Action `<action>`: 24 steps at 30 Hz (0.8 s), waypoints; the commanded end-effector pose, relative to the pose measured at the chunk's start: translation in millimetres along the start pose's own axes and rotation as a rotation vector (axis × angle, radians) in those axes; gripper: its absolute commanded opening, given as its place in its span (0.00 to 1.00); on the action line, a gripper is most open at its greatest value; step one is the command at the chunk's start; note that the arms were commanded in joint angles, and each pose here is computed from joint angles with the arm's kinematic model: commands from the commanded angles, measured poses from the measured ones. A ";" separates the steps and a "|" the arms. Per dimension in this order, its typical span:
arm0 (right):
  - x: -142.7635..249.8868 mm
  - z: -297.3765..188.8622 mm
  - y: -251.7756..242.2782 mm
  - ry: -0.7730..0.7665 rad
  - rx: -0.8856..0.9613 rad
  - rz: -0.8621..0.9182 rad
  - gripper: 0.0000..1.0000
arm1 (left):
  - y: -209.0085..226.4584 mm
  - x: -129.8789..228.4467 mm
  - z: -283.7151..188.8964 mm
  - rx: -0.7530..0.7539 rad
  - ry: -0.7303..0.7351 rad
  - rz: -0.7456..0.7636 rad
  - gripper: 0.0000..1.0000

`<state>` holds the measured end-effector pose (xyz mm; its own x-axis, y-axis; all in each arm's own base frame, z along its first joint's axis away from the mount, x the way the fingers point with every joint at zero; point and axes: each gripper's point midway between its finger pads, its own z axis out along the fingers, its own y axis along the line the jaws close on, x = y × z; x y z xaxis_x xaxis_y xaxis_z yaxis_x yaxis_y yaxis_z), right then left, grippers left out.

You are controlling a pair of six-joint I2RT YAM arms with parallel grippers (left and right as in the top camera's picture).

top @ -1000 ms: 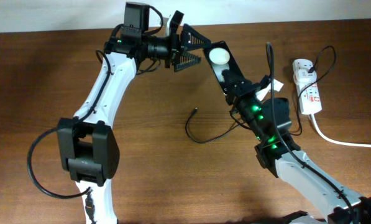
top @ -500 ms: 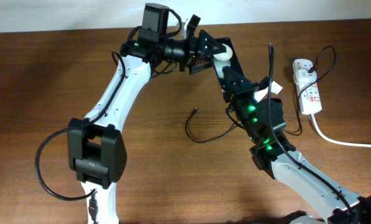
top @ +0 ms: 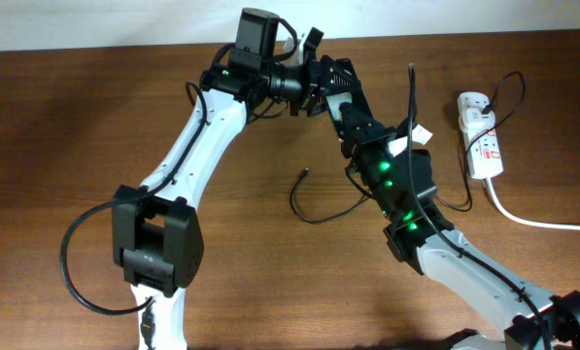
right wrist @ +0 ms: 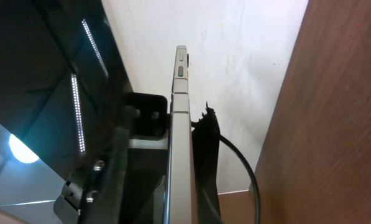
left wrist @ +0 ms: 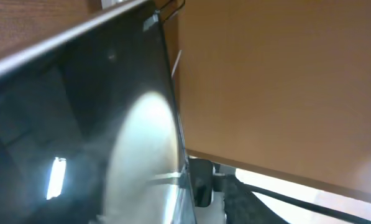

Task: Plug charger to phone and switch on socket
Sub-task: 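Raise the phone with the right gripper and bring the left gripper to its bottom edge, then close the left gripper on the phone and open the right gripper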

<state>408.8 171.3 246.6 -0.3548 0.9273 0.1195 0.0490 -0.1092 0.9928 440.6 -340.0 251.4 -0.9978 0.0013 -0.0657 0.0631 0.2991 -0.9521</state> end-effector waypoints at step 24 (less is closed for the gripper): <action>9.9 4.5 24.2 0.020 -0.060 -0.003 0.24 | 10.9 -18.3 -1.1 -0.066 -0.109 -0.137 0.00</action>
<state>411.3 171.6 252.6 -0.3454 0.9246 0.1607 0.0488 -0.1533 0.9870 453.8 -337.0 244.9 -0.9932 -0.1110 0.0348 -0.0703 0.3347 -0.9397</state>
